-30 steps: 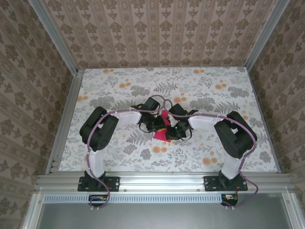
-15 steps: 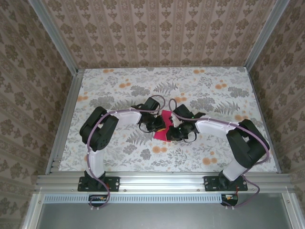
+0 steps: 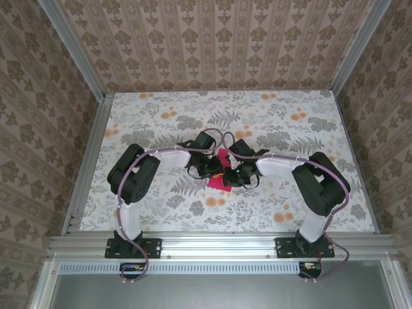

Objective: Fold a paper plane with a square sheet of paper (pick it up from the middle)
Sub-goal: Fold the triangle a second time at the center of the table.

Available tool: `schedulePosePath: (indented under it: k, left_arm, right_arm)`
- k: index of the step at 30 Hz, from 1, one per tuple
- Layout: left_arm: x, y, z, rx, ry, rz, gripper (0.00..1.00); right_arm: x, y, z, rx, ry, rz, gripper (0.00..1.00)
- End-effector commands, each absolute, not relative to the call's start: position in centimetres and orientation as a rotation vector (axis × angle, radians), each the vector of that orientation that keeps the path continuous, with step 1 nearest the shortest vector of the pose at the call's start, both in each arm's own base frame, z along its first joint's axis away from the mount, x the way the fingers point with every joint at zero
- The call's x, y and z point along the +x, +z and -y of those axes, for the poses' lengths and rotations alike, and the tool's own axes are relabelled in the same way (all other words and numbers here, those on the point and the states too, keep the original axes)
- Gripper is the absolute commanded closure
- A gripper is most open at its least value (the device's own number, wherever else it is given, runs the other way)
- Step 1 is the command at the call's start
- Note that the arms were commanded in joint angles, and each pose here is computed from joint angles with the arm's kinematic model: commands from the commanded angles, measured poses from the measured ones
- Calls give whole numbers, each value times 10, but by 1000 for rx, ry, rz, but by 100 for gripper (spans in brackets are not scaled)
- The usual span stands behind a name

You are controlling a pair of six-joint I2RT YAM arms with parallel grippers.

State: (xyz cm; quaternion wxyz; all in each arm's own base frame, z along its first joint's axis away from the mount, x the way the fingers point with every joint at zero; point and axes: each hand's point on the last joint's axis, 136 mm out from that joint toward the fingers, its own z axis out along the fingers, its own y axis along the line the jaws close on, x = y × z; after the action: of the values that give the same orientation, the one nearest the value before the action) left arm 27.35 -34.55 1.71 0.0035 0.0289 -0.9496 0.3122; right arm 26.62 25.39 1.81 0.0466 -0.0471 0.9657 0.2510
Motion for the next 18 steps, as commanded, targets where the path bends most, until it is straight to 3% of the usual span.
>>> schedulePosePath:
  k: [1, 18]
  left_arm:
    - [251, -23, 316, 151, 748, 2961, 86]
    - [289, -3, 313, 84, 889, 3022, 85]
  right_arm:
    - [256, -3, -237, -107, 691, -3005, 89]
    - [212, -38, -204, -68, 569, -3184, 90]
